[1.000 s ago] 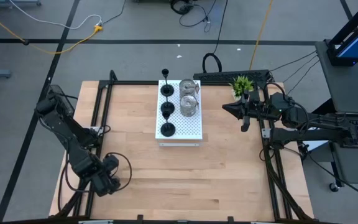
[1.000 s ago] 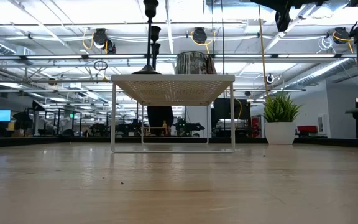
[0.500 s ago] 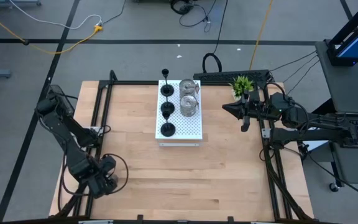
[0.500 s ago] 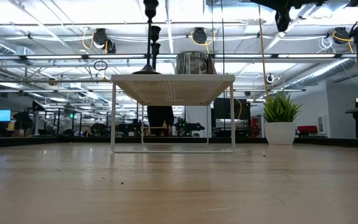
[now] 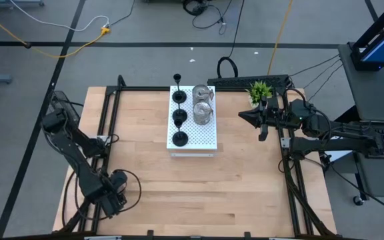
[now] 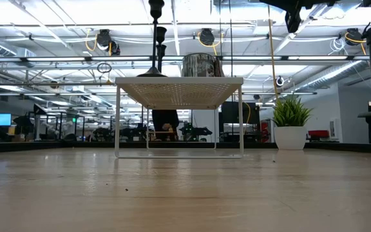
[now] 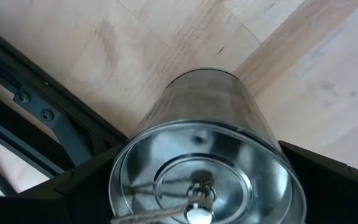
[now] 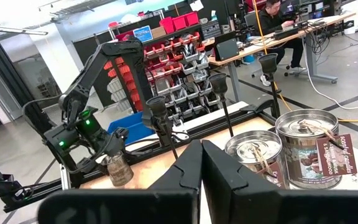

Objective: Pick & Place candle stick holders
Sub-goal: Put the silver scented candle on the shelf aligned with the other silver scented candle

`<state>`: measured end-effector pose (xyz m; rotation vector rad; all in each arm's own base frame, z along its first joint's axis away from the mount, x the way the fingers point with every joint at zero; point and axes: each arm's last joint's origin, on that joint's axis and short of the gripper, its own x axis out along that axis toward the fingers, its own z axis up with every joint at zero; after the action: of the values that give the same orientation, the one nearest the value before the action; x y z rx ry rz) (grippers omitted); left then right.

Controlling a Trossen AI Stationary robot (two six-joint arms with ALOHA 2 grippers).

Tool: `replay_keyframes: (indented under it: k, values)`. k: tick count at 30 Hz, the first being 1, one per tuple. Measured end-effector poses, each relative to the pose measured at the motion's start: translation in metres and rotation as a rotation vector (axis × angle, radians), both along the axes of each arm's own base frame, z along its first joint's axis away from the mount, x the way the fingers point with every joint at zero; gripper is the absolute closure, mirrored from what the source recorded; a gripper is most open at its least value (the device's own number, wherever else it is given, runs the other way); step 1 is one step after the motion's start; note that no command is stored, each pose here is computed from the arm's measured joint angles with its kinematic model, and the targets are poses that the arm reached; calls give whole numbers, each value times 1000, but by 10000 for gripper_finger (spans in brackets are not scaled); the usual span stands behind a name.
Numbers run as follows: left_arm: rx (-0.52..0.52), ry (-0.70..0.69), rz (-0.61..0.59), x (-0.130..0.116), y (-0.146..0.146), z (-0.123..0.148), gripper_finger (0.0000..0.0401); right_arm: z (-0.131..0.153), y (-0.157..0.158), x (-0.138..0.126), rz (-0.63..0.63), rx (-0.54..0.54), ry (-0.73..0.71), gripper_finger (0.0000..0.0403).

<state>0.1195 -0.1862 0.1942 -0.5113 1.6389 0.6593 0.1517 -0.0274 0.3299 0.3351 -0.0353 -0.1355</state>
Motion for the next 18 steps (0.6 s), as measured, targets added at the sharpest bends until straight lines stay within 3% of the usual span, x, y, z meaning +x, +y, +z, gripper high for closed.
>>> replay_keyframes:
  k: [18]
  values:
    - [31, -95, -38, 2, -7, -5, 4, 0, 0, 0, 4, 10, -1, 403]
